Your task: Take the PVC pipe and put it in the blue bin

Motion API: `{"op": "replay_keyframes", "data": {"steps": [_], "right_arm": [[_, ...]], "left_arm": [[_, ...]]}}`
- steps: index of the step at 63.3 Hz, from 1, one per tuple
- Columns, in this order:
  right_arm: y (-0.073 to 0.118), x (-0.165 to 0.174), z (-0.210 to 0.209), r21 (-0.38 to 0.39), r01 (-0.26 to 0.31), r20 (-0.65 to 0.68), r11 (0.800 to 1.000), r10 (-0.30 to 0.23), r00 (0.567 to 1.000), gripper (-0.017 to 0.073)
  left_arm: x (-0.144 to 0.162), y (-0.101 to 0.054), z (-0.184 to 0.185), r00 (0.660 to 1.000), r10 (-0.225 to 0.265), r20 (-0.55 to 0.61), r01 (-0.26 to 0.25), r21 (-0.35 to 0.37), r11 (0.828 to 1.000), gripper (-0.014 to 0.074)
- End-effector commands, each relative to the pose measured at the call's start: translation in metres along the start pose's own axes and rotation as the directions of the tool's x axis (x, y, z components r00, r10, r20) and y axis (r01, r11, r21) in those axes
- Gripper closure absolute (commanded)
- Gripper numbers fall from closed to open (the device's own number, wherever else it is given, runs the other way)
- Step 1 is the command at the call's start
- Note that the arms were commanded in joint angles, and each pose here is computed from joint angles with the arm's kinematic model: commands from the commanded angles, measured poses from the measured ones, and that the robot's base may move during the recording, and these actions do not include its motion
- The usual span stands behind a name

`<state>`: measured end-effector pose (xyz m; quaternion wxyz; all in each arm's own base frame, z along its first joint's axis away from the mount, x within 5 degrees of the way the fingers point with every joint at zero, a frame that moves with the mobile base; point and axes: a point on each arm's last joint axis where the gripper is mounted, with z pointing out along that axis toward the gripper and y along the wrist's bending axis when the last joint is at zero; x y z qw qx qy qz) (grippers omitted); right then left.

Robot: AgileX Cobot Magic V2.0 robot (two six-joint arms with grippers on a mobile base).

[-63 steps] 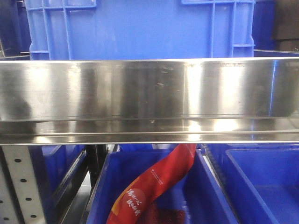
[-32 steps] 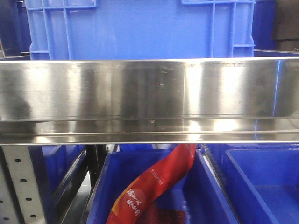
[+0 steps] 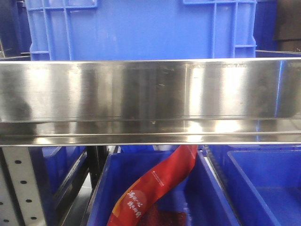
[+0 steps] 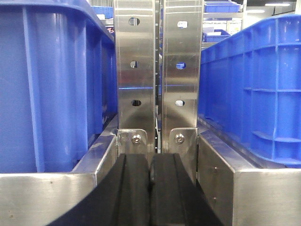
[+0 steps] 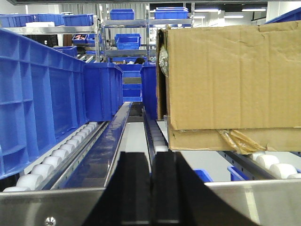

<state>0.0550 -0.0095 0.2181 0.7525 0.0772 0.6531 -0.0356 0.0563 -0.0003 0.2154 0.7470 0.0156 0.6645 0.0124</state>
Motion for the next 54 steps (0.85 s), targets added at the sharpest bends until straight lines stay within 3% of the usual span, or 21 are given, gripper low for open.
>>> {"op": "replay_keyframes", "data": {"steps": [1, 54], "right_arm": [[-0.0005, -0.0018, -0.0002, 0.007, 0.0, 0.026, 1.0, 0.0, 1.0, 0.0721], [-0.0005, -0.0018, -0.0002, 0.007, 0.0, 0.026, 1.0, 0.0, 1.0, 0.0721]], "left_arm": [[-0.0022, 0.0003, -0.0004, 1.0, 0.0, 0.019, 0.0, -0.004, 1.0, 0.0704], [-0.0022, 0.0003, -0.0004, 1.0, 0.0, 0.019, 0.0, -0.004, 1.0, 0.0704]]}}
